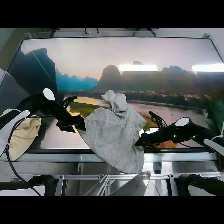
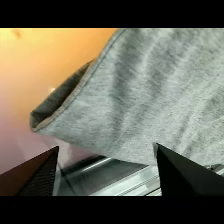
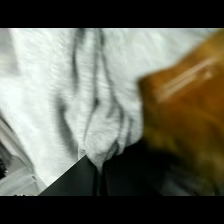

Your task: Fold the shirts.

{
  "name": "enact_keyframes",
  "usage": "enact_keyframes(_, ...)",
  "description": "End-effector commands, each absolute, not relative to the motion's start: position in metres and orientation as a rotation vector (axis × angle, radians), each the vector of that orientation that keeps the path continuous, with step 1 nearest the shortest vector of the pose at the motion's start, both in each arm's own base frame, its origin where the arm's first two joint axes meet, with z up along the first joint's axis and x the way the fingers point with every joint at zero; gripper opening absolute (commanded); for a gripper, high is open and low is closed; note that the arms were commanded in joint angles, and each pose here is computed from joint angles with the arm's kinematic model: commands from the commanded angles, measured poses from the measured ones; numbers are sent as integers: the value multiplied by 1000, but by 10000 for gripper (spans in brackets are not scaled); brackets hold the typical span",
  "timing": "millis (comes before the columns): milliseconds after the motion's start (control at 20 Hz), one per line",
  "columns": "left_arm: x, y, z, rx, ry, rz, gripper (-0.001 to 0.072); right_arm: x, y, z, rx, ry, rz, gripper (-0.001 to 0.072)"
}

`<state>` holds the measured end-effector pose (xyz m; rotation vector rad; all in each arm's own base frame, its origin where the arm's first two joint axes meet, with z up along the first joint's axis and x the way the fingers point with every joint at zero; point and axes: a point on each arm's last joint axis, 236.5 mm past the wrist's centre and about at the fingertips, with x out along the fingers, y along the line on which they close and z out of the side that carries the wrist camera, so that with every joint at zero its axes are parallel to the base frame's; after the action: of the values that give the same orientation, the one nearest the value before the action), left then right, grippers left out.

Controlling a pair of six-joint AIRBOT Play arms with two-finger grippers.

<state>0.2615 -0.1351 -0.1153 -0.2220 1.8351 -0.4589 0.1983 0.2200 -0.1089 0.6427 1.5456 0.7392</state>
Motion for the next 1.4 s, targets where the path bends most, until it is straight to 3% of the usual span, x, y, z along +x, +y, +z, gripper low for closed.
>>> enact_keyframes(0, 286, -146, -130, -190, 1707, -439, 118, 213, 245, -79, 725, 1445, 868, 15)
enact_keyframes(50, 287, -152, -128, -193, 1697, -453, 24, 215, 249, -66, 720, 1425, 913, 15)
enact_keyframes(250, 310, -191, -60, -249, 1575, -650, 21, 240, 244, 22, 732, 1263, 1073, 15)
enact_keyframes(400, 339, -198, 63, -226, 1300, -752, 21, 279, 209, 132, 649, 953, 1078, 15)
enact_keyframes(500, 347, -199, 176, -237, 1010, -810, 20, 290, 183, 225, 557, 657, 1048, 15)
enact_keyframes(650, 314, -198, 355, -240, 514, -877, 20, 258, 162, 376, 421, 164, 1019, 15)
enact_keyframes(800, 241, -195, 460, -152, 194, -900, 20, 195, 168, 454, 281, -119, 978, 15)
enact_keyframes(900, 214, -190, 479, -91, 121, -880, 20, 172, 171, 468, 241, -191, 945, 15)
enact_keyframes(1050, 222, -192, 455, -86, 195, -877, 21, 179, 168, 457, 210, -156, 904, 15)
enact_keyframes(1350, 300, -238, 270, -193, 762, -954, 20, 260, 152, 330, 464, 326, 915, 16)
